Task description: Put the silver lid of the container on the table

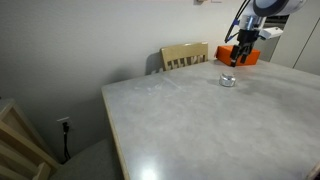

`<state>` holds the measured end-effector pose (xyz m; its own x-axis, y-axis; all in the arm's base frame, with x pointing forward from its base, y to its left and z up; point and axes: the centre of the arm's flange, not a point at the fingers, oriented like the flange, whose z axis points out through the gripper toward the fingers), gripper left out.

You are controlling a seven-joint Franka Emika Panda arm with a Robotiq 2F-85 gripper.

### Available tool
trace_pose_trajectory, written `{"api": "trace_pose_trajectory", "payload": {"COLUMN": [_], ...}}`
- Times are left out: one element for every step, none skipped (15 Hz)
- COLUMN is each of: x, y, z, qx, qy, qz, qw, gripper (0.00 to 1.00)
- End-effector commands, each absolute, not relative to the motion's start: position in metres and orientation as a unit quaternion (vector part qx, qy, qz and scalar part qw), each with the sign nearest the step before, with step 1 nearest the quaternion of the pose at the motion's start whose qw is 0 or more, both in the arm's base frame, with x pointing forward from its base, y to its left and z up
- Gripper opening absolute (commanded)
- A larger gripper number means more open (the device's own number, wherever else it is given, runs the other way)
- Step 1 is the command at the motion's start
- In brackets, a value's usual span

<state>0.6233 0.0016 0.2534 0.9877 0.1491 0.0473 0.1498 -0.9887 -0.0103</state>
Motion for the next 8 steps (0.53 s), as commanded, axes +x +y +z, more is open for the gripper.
{"api": "trace_pose_trajectory", "payload": {"x": [0.63, 0.632, 0.637, 0.641, 0.645, 0.65, 0.654, 0.659], "y": [-0.001, -0.001, -0.001, 0.0, 0.0, 0.001, 0.002, 0.003], "z": [0.251, 0.249, 0.247, 0.243, 0.238, 0.233, 0.228, 0.221], "qx": [-0.997, -0.997, -0.996, -0.996, -0.996, -0.996, -0.996, -0.995], "qy": [-0.08, -0.082, -0.083, -0.084, -0.082, -0.084, -0.084, -0.085], "qz": [-0.011, -0.005, 0.002, 0.01, 0.018, 0.029, 0.037, 0.047], "qw": [0.009, 0.011, 0.013, 0.012, 0.01, 0.01, 0.01, 0.009], "gripper": [1.0, 1.0, 1.0, 1.0, 1.0, 1.0, 1.0, 1.0]}}
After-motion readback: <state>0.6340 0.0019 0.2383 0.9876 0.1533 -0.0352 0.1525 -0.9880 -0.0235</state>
